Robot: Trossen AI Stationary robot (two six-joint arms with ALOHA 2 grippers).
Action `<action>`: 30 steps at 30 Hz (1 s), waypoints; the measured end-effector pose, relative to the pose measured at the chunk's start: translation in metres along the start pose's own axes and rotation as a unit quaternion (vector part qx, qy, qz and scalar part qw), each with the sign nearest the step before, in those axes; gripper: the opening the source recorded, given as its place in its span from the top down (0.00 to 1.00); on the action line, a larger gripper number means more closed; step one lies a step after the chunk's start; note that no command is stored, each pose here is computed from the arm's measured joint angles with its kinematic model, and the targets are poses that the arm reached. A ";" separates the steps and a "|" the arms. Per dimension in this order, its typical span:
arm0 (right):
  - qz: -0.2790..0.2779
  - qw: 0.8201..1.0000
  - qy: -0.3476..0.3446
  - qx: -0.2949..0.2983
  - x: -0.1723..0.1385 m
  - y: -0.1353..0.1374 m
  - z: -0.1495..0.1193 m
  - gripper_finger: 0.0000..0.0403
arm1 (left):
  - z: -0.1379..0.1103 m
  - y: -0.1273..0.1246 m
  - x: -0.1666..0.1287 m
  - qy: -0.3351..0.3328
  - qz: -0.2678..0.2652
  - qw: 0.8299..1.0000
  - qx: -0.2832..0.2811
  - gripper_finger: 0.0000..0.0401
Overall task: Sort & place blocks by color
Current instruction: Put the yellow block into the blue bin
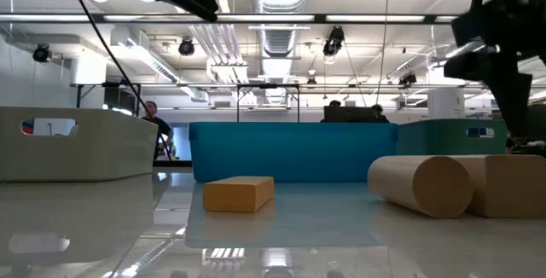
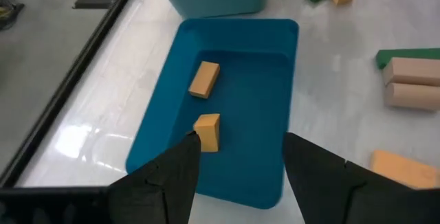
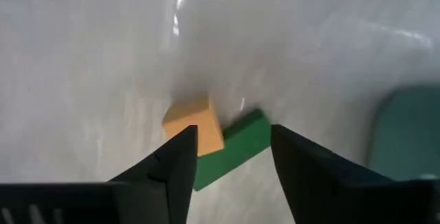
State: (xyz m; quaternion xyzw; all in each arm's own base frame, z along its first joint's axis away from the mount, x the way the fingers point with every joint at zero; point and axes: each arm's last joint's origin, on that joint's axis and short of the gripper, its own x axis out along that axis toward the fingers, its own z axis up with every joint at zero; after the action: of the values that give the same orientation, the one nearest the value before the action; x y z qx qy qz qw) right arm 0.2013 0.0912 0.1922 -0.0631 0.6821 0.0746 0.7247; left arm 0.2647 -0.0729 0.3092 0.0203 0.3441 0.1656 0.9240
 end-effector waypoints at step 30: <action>0.009 0.999 0.053 -0.007 -0.006 0.000 0.024 0.70 | 0.001 -0.004 0.004 -0.021 0.007 1.000 -0.009 0.53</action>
State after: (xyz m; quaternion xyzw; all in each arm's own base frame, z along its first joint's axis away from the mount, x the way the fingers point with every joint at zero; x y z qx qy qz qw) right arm 0.2247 0.0959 0.1992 -0.0659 0.7194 0.0827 0.6865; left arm 0.2694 -0.0747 0.3065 0.0182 0.3227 0.1746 0.9301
